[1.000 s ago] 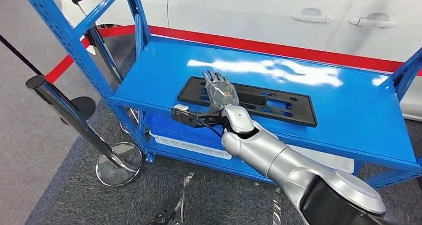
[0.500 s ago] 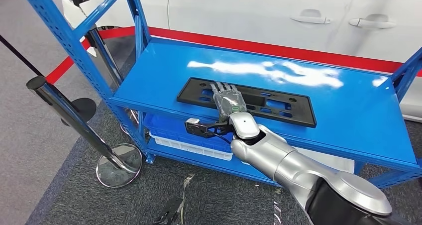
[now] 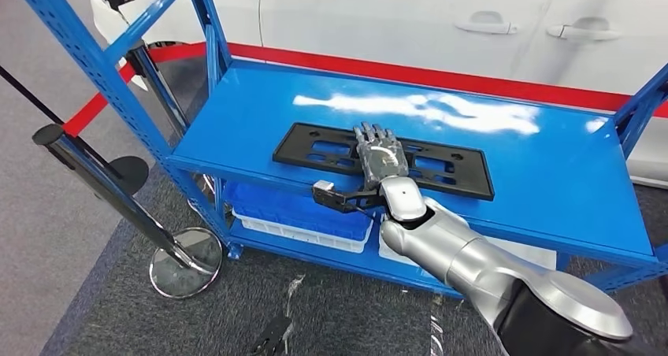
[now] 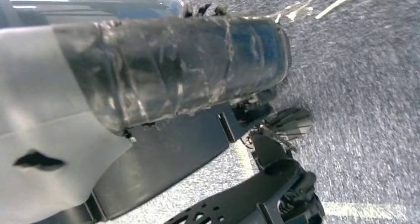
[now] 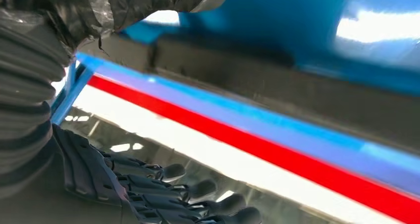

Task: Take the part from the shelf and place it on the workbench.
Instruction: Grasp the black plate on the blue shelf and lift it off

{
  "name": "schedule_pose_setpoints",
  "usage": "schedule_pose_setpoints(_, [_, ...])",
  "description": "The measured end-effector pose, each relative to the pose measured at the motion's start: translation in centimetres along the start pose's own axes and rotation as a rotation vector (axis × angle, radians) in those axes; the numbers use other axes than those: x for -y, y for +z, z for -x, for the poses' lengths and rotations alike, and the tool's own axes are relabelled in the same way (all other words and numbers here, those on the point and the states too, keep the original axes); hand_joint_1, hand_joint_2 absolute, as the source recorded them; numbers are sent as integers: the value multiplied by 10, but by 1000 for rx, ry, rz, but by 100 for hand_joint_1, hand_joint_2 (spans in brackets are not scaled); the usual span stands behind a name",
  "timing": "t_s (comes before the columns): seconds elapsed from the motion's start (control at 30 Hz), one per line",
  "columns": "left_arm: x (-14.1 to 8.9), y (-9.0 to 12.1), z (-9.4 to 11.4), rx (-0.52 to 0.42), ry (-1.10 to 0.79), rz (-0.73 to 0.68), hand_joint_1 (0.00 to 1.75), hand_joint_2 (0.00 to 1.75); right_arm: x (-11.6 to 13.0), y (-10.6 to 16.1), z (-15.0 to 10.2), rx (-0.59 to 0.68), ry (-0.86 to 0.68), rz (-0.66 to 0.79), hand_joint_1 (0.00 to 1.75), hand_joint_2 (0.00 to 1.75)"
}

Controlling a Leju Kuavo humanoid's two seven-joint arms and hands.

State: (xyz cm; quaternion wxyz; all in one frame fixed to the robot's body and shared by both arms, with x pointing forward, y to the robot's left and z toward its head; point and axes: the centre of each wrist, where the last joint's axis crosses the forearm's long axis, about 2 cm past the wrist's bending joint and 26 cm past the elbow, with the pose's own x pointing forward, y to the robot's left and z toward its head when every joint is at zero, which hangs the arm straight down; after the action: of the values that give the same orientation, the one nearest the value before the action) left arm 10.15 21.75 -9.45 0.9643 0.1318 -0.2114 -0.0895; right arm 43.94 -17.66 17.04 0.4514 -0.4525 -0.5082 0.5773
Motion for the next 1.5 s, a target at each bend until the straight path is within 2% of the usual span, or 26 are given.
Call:
schedule_pose_setpoints(0.37, [3, 2, 2, -4, 15, 2, 0, 0, -3, 0, 64, -152, 136, 47, 0, 175])
schedule_pose_setpoints(0.63, [3, 3, 5, 23, 33, -49, 0, 0, -4, 1, 86, -195, 203, 7, 0, 175])
schedule_pose_setpoints(0.67, [3, 3, 5, 25, 34, -51, 0, 0, -4, 1, 87, -197, 205, 5, 7, 175])
schedule_pose_setpoints(0.7, [3, 2, 4, 27, 34, -52, 0, 0, -4, 1, 88, -198, 206, 3, 37, 175])
schedule_pose_setpoints(0.8, [3, 3, 5, 25, 38, -55, 0, 0, -6, 2, 89, -201, 208, -4, 141, 175])
schedule_pose_setpoints(0.87, [3, 3, 5, 27, 45, -65, 0, 0, -6, 2, 90, -201, 209, -16, 160, 175])
schedule_pose_setpoints(1.1, [3, 3, 5, 33, 64, -110, 0, 0, -16, 7, 96, -182, 215, -100, 173, 175])
schedule_pose_setpoints(1.3, [4, 4, 6, 32, 68, -114, 0, 0, -26, 13, 100, -180, 200, -127, 173, 175])
schedule_pose_setpoints(1.5, [5, 4, 7, 33, 67, -115, 0, 0, -23, 11, 100, -172, 182, -115, 175, 175])
